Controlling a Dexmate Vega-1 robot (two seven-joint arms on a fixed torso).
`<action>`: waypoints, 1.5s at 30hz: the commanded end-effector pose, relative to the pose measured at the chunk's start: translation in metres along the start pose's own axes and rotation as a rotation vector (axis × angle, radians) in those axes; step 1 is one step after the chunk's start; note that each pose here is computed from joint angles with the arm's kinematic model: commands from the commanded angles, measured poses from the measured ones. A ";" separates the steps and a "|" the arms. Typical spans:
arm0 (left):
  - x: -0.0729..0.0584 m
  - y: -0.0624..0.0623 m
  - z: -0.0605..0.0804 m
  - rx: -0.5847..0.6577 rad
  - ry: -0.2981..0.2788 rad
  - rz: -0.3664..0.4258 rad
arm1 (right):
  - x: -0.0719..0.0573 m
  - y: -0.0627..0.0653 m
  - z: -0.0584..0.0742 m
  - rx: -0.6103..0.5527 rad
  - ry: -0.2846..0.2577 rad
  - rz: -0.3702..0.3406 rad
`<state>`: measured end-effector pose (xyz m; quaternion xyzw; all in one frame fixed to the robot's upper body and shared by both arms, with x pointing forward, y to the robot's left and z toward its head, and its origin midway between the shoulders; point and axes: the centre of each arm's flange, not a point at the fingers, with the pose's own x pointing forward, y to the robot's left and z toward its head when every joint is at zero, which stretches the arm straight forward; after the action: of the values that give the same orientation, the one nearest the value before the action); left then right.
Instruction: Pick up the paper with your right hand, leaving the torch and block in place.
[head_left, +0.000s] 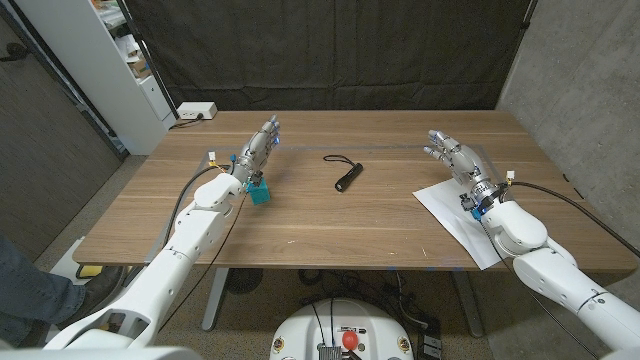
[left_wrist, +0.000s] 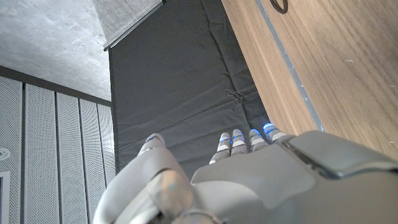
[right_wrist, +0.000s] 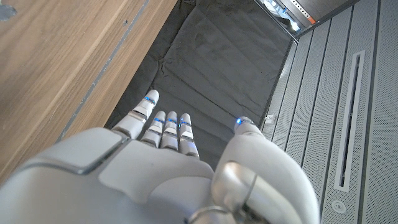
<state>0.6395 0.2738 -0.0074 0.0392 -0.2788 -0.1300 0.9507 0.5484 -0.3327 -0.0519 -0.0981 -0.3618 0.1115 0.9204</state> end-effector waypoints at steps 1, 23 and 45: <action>0.001 -0.002 0.002 0.006 0.004 -0.009 | -0.010 -0.001 0.001 -0.011 -0.003 0.005; 0.001 -0.003 0.004 0.011 0.003 -0.012 | -0.022 -0.001 0.006 -0.026 -0.016 -0.008; 0.003 -0.005 0.008 0.008 -0.005 -0.024 | -0.045 -0.002 0.009 -0.053 -0.017 -0.038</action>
<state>0.6367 0.2693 -0.0003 0.0477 -0.2805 -0.1361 0.9489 0.5190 -0.3432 -0.0678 -0.1089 -0.3705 0.0957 0.9174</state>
